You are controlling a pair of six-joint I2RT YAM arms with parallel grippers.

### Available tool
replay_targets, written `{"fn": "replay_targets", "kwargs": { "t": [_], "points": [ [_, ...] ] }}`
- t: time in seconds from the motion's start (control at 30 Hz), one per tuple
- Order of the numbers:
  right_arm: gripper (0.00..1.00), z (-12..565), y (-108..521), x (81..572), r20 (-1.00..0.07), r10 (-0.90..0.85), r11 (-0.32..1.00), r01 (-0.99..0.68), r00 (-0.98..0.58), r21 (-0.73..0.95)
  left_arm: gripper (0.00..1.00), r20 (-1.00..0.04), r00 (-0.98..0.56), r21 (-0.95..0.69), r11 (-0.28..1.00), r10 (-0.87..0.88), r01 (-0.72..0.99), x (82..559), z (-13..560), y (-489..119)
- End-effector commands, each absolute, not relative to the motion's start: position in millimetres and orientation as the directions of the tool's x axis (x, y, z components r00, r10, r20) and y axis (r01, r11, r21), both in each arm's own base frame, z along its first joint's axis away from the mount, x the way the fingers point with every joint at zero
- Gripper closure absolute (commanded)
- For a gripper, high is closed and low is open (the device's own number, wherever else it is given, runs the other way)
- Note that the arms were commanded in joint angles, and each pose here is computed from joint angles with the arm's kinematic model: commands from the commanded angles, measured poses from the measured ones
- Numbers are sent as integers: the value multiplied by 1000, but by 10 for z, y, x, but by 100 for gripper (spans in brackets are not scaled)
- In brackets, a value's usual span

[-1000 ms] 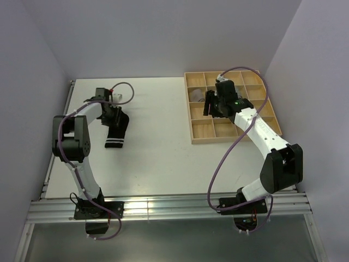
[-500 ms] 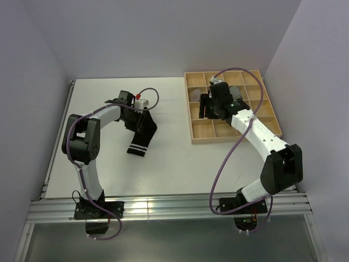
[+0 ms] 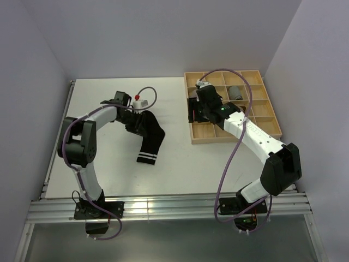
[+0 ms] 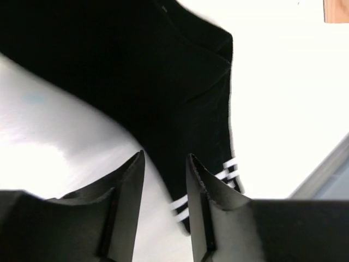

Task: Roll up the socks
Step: Adjust the sock at the center of the board, then roll the sock at the center of the board.

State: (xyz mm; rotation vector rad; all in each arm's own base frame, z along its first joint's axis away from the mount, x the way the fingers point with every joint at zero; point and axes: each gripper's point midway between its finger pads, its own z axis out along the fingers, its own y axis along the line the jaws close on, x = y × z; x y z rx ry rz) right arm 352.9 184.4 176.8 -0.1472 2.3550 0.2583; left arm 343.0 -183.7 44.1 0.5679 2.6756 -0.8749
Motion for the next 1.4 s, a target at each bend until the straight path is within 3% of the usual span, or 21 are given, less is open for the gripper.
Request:
{"fn": "replay_targets", "kwargs": {
  "t": [0.0, 0.1, 0.27, 0.4, 0.57, 0.67, 0.73, 0.97, 1.37],
  "points": [
    [30, 1849, 1828, 3621, -739, -25, 979, -166, -673, 118, 58, -605, -712, -319, 711, 357, 627, 3779, 994, -1593],
    [29, 1859, 1782, 3612, -749, -26, 981, -159, -662, 107, 54, -666, -559, -144, 650, 494, 746, 3728, 1051, -1422],
    [29, 1865, 1752, 3621, -752, -20, 985, -143, -659, 99, 50, -675, -320, 132, 535, 665, 834, 3414, 993, -1221],
    [29, 1918, 1776, 3607, -758, -2, 982, -144, -652, 121, 39, -707, -190, 210, 459, 681, 863, 3066, 896, -1266],
    [29, 1937, 1723, 3584, -764, 25, 985, -113, -645, 128, 31, -782, -47, 321, 466, 622, 825, 2993, 1118, -1439],
    [29, 1922, 1703, 3566, -766, 47, 986, -94, -642, 140, 31, -775, -4, 338, 421, 632, 842, 2829, 997, -1559],
    [29, 1891, 1701, 3554, -763, 57, 985, -87, -644, 147, 26, -775, 27, 336, 375, 632, 864, 2718, 935, -1686],
    [29, 1822, 1669, 3522, -758, 71, 986, -67, -649, 150, 27, -753, 163, 373, 209, 637, 904, 2333, 765, -1994],
    [29, 1751, 1682, 3506, -753, 68, 986, -73, -654, 152, 32, -707, 192, 375, 131, 681, 918, 2280, 481, -2051]
  ]
}}
